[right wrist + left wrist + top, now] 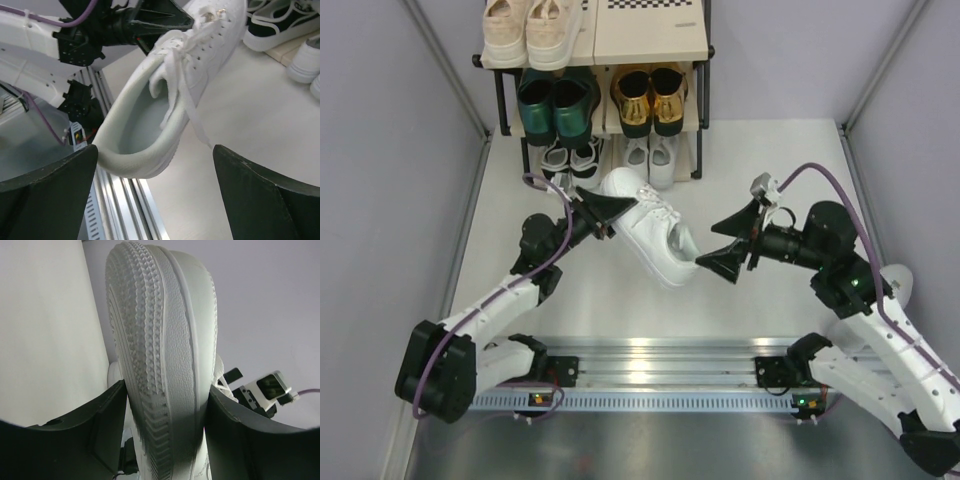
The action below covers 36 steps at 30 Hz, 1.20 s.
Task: Place and organize the shoes onto the shoe shelf
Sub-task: Pick up the shoe at the center of the board.
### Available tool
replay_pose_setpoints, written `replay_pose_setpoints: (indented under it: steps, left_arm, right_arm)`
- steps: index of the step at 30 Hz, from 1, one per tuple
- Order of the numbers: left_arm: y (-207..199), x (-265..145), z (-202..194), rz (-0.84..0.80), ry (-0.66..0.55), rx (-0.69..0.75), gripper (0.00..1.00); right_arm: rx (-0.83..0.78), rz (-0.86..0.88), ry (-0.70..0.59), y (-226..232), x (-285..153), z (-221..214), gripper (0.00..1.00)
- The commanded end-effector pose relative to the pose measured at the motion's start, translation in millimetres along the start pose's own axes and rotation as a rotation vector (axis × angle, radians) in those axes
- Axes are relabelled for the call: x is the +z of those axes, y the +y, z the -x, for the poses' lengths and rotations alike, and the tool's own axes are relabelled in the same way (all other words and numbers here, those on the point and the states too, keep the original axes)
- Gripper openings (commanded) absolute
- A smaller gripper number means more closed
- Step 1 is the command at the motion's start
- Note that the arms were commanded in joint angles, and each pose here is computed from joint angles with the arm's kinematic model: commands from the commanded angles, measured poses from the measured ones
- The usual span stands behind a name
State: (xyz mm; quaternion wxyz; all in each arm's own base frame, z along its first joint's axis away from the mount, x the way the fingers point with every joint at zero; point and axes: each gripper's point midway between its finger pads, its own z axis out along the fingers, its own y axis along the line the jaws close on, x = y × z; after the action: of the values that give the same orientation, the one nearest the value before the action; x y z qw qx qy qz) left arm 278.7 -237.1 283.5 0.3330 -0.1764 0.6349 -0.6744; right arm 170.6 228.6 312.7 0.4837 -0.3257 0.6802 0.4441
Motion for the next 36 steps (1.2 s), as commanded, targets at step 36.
replay_pose_setpoints:
  steps: [36]
  left_arm:
    - [-132,-1,36,-0.365,-0.154,0.011,0.0]
  right_arm:
    - [-0.033,-0.153,-0.195,11,51,48,0.99]
